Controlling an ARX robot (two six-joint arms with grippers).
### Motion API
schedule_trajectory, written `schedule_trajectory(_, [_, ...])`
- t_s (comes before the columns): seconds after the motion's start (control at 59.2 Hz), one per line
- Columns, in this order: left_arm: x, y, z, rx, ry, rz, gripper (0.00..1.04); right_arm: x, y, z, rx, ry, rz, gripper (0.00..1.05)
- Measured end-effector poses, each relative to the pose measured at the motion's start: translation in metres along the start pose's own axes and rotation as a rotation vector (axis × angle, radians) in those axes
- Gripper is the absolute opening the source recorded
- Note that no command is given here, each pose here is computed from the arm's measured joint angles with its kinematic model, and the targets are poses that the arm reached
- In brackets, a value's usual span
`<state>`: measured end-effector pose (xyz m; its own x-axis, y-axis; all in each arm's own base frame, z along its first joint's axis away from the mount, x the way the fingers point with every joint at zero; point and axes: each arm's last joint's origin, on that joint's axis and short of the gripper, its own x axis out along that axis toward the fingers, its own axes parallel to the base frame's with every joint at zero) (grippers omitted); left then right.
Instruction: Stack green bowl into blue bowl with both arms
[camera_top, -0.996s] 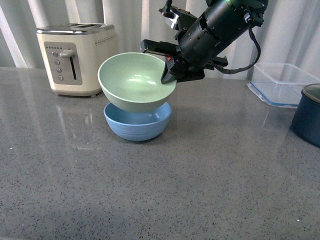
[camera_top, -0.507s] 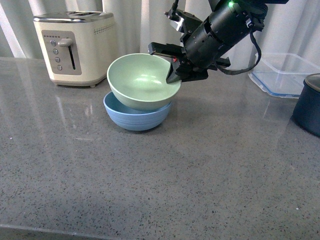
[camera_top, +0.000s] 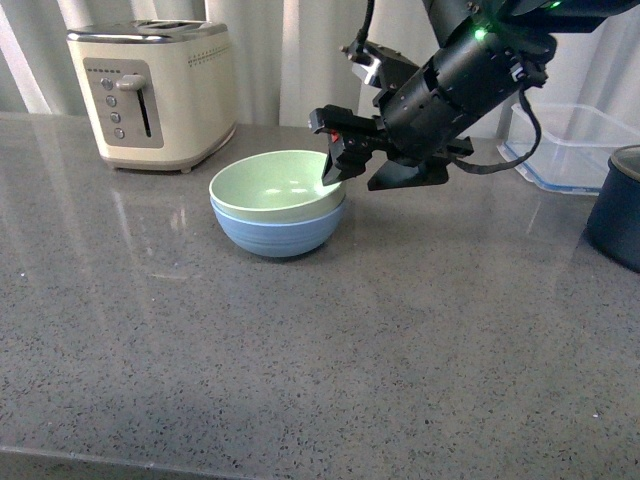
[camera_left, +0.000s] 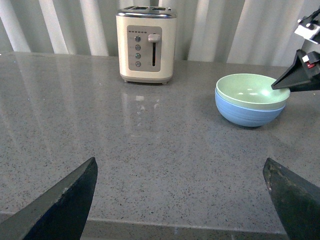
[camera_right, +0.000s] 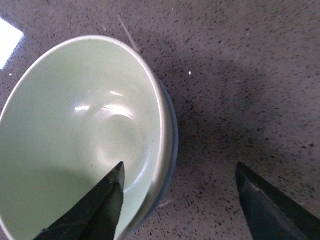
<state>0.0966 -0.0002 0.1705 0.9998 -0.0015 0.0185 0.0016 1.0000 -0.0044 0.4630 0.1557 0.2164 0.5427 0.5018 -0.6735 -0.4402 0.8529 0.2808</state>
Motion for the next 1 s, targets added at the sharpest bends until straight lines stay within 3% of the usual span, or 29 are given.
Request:
schedule_trajectory(0.169, [0.000,0.000,0.000,0.000,0.000,0.000,0.98,-0.062,-0.007,0.006,0.022,-0.101,-0.020,0.97])
schedule_trajectory(0.388, [0.000,0.000,0.000,0.000,0.000,0.000,0.98,-0.149,-0.019,-0.027,0.062,-0.201,-0.086,0.95])
schedule_trajectory(0.523, [0.000,0.000,0.000,0.000,0.000,0.000,0.98,-0.192,-0.027,-0.073,0.121,-0.222,-0.148,0.95])
schedule_trajectory(0.591, [0.000,0.000,0.000,0.000,0.000,0.000,0.98,-0.218,-0.028,-0.117,0.152,-0.242,-0.240,0.95])
schedule_trajectory(0.659, [0.000,0.000,0.000,0.000,0.000,0.000,0.98,-0.228,-0.025,-0.138,0.155,-0.251,-0.280,0.95])
schedule_trajectory(0.726, [0.000,0.000,0.000,0.000,0.000,-0.001,0.98,-0.222,-0.026,-0.151,0.024,-0.549,-0.499,0.79])
schedule_trajectory(0.777, [0.000,0.000,0.000,0.000,0.000,0.002,0.98,-0.219,-0.025,-0.169,-0.026,-0.702,-0.547,0.67])
schedule_trajectory(0.895, [0.000,0.000,0.000,0.000,0.000,0.002,0.98,-0.225,-0.019,-0.192,-0.071,-0.829,-0.557,0.45])
schedule_trajectory(0.996, [0.000,0.000,0.000,0.000,0.000,0.001,0.98,-0.223,-0.016,-0.213,-0.072,-0.822,-0.560,0.24])
